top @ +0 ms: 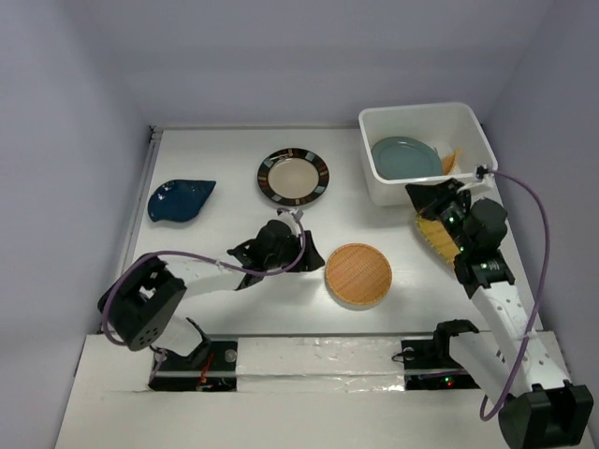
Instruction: Place the plates into the plastic bin on the countertop
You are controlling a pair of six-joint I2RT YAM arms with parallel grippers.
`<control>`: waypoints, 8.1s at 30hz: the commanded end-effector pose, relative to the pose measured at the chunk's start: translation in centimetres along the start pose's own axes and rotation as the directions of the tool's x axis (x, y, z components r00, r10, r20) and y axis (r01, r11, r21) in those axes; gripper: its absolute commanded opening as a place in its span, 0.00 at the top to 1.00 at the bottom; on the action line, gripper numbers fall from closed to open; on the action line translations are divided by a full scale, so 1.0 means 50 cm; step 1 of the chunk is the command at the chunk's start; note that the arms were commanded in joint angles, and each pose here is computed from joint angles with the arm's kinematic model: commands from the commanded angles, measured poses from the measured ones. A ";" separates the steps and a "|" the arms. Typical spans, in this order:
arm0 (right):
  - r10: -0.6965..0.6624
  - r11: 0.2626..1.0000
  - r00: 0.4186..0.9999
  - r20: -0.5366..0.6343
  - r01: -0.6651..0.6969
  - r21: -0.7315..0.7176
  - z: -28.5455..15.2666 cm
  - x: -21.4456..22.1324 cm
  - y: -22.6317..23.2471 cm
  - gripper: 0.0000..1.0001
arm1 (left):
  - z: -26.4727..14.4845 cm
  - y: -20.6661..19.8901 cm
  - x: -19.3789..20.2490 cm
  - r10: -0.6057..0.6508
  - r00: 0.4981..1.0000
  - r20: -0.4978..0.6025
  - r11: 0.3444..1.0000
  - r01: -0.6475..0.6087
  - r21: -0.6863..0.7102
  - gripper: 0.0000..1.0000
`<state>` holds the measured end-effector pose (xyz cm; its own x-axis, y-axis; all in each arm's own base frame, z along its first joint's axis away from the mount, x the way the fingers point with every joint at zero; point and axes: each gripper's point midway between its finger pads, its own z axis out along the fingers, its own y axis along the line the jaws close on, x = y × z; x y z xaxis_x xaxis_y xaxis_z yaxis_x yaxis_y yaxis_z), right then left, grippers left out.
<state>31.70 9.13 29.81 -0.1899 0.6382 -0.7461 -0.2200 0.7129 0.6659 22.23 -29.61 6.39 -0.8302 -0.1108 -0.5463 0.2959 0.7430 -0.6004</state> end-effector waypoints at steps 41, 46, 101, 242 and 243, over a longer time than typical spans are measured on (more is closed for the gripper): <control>-0.031 0.976 0.945 -0.325 -0.042 -0.215 -0.083 0.256 -0.021 0.18 | -0.130 -0.125 -0.202 -0.050 0.952 0.301 0.963 -0.034 0.268 1.00; -0.058 0.946 0.917 -0.396 -0.076 -0.315 -0.088 0.298 0.041 0.12 | -0.177 -0.143 -0.235 -0.079 0.937 0.340 0.939 -0.045 0.342 1.00; 0.008 0.855 0.989 -0.148 0.070 0.513 0.337 -0.123 -0.329 0.98 | -0.298 0.036 -0.243 -0.103 0.811 0.576 0.994 0.103 0.033 0.52; 0.114 0.937 0.981 0.155 -0.158 0.312 0.285 -0.242 -0.295 1.00 | -0.409 0.343 -0.370 -0.114 0.553 0.826 0.780 0.565 -0.270 0.58; 0.108 0.933 0.983 0.151 -0.153 0.327 0.287 -0.239 -0.305 1.00 | -0.408 0.360 -0.367 -0.118 0.550 0.827 0.760 0.586 -0.281 0.57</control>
<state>49.07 -4.88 19.49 -0.2082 0.7915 -0.5746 0.3164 0.6104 0.7261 32.52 -2.19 16.27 -0.1434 -0.7117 -0.6877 -0.3651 0.6839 -0.6317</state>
